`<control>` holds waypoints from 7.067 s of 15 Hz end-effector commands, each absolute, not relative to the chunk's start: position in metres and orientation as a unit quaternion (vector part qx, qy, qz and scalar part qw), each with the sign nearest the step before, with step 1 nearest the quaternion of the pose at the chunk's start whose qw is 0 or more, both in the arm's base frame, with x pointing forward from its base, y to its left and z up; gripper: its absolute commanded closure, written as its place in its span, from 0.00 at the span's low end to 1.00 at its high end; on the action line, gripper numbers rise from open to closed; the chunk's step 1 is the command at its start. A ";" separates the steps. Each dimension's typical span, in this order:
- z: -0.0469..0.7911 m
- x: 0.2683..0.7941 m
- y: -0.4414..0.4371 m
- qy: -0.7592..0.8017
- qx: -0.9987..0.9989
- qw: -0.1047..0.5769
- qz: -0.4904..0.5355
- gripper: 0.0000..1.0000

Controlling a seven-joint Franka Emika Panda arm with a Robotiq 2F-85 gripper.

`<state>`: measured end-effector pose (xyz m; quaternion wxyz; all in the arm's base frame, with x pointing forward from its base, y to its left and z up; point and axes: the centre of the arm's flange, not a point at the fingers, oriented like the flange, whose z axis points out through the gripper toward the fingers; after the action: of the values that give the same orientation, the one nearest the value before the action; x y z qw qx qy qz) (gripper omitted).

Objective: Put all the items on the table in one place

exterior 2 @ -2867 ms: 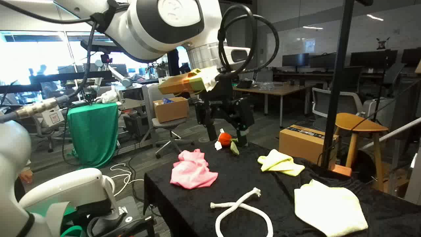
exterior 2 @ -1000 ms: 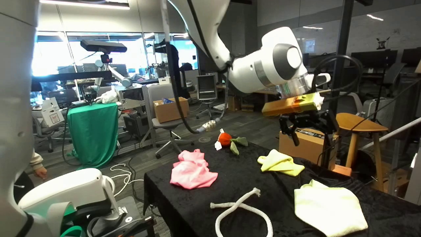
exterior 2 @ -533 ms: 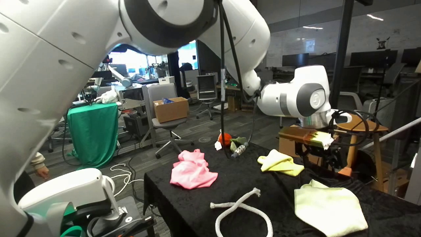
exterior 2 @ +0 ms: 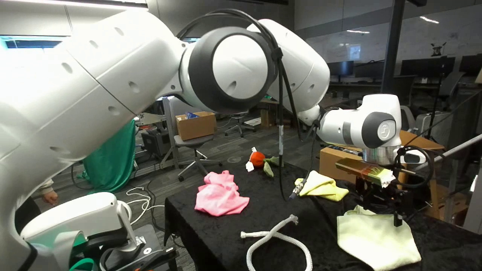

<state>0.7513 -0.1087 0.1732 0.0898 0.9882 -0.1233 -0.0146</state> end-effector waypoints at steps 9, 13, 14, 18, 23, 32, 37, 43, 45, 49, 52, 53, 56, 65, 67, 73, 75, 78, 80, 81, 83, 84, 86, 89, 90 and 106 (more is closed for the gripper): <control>0.142 0.778 -0.128 -0.169 0.977 0.078 -0.099 0.00; 0.135 0.775 -0.125 -0.168 0.977 0.075 -0.110 0.25; 0.134 0.775 -0.125 -0.168 0.977 0.074 -0.110 0.26; 0.139 0.774 -0.122 -0.167 0.978 0.074 -0.104 0.58; 0.153 0.766 -0.116 -0.159 0.980 0.077 -0.088 0.90; 0.204 0.727 -0.098 -0.097 0.993 0.062 -0.012 0.90; 0.226 0.698 -0.095 -0.100 0.992 0.059 0.043 0.90; 0.227 0.668 -0.086 -0.066 0.995 0.042 0.059 0.91; 0.227 0.653 -0.081 -0.033 0.997 0.038 0.057 0.90; 0.241 0.622 -0.077 0.014 0.997 0.028 0.068 0.91; 0.258 0.594 -0.077 0.057 0.996 0.023 0.069 0.91; 0.265 0.583 -0.077 0.072 0.995 0.024 0.069 0.91; 0.289 0.547 -0.076 0.118 0.990 0.021 0.071 0.91; 0.348 0.417 -0.015 0.266 0.960 0.044 0.070 0.91; 0.353 0.398 0.005 0.287 0.954 0.048 0.066 0.91; 0.365 0.387 0.043 0.323 0.942 0.053 0.072 0.90; 0.366 0.391 0.050 0.321 0.942 0.055 0.076 0.90; 0.367 0.394 0.056 0.318 0.943 0.063 0.072 0.60; 0.367 0.396 0.058 0.313 0.945 0.066 0.071 0.46; 0.367 0.397 0.059 0.308 0.946 0.067 0.072 0.38; 0.367 0.400 0.060 0.302 0.948 0.068 0.073 0.22; 0.368 0.401 0.061 0.300 0.949 0.068 0.071 0.16; 0.367 0.405 0.065 0.301 0.948 0.074 0.076 0.01; 0.372 0.420 0.091 0.323 0.940 0.089 0.070 0.00; 0.375 0.426 0.105 0.332 0.936 0.097 0.065 0.00; 0.375 0.537 0.304 0.474 0.860 0.189 0.033 0.00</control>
<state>0.4984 0.2707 0.3753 0.1844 0.8585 0.4772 0.0358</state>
